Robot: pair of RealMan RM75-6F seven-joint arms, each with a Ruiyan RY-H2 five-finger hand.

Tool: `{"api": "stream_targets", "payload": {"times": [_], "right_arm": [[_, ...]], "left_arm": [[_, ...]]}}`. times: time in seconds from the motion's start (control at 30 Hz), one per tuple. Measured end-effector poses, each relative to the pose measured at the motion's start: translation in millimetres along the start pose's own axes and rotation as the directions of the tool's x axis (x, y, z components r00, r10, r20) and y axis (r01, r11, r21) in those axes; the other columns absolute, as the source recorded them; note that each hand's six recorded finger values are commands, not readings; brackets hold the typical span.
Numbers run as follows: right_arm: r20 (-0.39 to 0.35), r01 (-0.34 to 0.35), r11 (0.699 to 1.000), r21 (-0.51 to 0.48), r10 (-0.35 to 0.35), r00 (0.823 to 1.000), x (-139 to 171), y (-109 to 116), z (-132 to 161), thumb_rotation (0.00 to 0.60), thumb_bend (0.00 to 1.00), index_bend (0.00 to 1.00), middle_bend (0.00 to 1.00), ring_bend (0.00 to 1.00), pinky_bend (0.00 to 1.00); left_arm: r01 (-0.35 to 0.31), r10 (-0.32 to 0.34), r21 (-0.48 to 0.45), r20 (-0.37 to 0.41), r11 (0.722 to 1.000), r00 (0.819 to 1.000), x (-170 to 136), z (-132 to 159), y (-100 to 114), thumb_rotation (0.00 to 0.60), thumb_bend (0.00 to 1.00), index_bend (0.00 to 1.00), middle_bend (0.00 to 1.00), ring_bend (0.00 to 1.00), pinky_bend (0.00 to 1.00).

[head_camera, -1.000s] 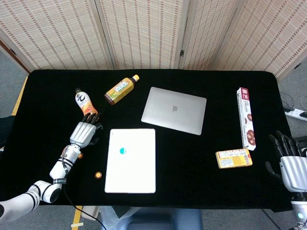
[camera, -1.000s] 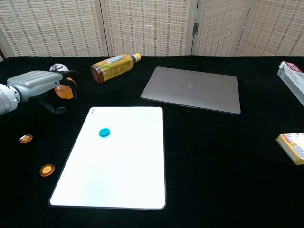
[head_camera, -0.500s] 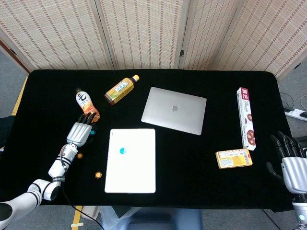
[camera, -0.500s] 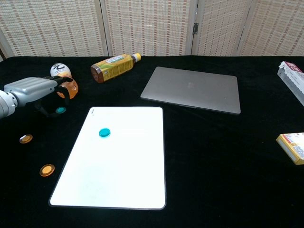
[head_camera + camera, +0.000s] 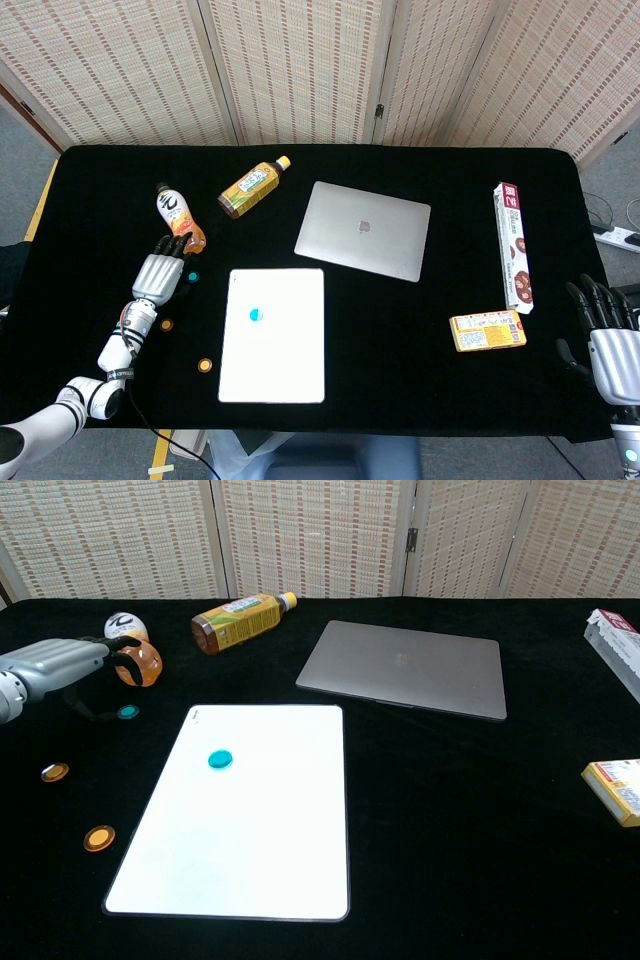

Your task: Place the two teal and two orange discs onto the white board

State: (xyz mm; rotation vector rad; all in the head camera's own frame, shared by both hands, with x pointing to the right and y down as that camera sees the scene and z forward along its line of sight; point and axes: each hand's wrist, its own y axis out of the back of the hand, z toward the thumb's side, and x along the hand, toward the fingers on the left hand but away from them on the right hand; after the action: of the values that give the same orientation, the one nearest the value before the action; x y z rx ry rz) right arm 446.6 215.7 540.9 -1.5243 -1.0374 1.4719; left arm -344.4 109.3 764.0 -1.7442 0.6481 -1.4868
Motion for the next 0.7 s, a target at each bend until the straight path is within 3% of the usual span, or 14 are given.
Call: {"api": "stream_targets", "payload": {"times": [0.13,0.37,0.7], "right_arm": [[0.001,-0.002,1.0,0.0,0.002,1.0,0.2,-0.8,-0.1,0.6,0.43,0.0,0.0,0.0,0.0],[-0.008,-0.008,1.0,-0.001,0.008,1.0,-1.9,-2.8,1.9,0.6,0.43,0.0,0.0,0.0,0.0],[0.012,-0.008,1.0,-0.005,0.008,1.0,1.7,-2.6,-3.9,0.6,0.43,0.0,0.0,0.0,0.0]], "left_arm": [[-0.005,0.005,-0.015,0.006,1.0,1.0,-7.7,-0.8,2.8,0.6,0.39,0.29,0.01,0.0,0.0],[0.016,-0.016,-0.014,0.034,1.0,0.999,-16.8,3.4,4.6,0.6,0.39,0.28,0.14,0.05,0.0],[0.087,-0.087,-0.009,0.008,0.996,0.996,-5.6,3.5,-4.8,0.6,0.39,0.27,0.18,0.07,0.0]]}}
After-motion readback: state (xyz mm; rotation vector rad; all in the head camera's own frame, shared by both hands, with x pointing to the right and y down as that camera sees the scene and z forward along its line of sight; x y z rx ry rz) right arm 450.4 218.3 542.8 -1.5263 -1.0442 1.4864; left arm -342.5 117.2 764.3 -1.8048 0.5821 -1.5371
